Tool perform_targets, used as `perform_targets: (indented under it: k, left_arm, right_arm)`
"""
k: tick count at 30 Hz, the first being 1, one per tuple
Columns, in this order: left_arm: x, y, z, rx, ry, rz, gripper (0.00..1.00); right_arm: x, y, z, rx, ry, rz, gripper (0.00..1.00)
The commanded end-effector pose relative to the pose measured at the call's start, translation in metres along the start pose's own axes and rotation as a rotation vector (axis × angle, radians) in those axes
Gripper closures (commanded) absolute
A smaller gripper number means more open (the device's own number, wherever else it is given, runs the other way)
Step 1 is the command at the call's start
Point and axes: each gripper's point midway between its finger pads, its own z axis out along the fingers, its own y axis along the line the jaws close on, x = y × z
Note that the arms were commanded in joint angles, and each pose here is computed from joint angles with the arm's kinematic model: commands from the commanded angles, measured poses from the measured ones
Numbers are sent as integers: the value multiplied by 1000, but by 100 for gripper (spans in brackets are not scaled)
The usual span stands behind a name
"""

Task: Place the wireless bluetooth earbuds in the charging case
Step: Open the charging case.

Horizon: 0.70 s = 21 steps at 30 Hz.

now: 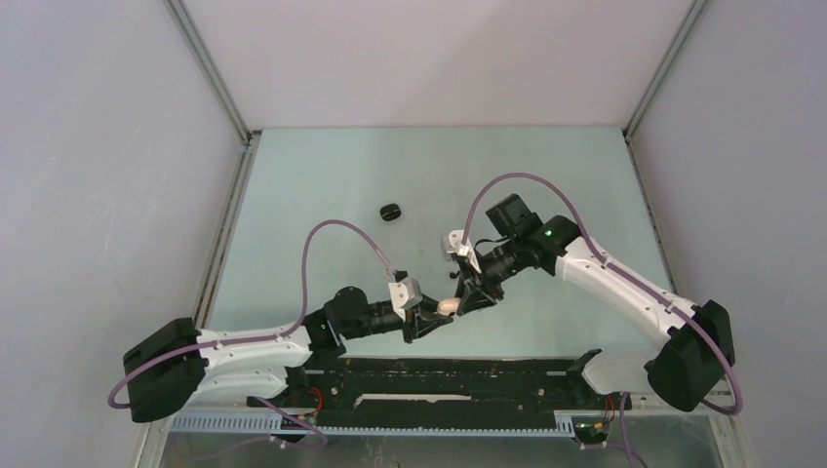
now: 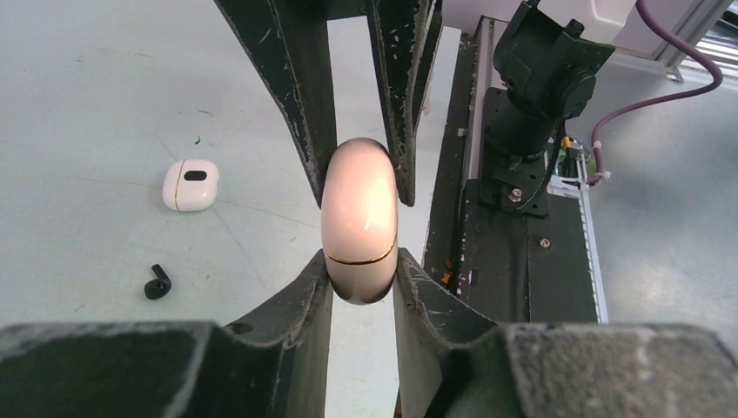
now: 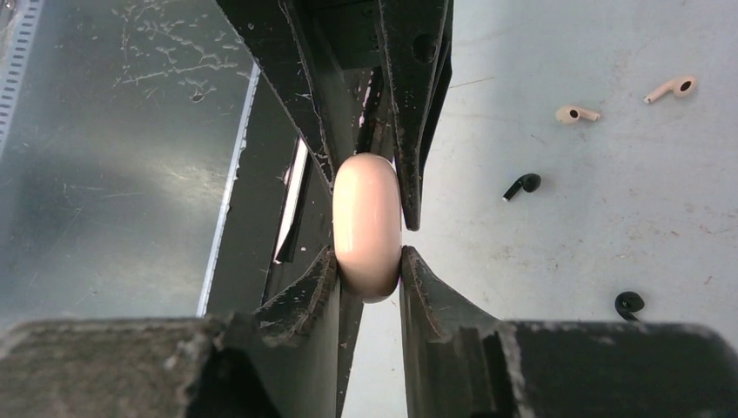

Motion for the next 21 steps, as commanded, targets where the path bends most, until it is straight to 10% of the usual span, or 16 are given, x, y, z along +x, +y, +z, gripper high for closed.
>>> perform_targets:
  k: [1,8,14,21]
  left_arm:
    - [-37,-6,7,35,-111,56,67]
    - [-38,-8,9,51,-116,55,65]
    - [-36,-10,12,64,-113,45,81]
    - [-26,-14,12,96,-107,83,100]
  right_arm:
    - [-5,-2,5,-15,-24,10,90]
    - [-5,-5,5,-8,-22,18,91]
    - [-5,-6,5,-1,-20,18,90]
    - [-9,-16,0,41,-46,72,64]
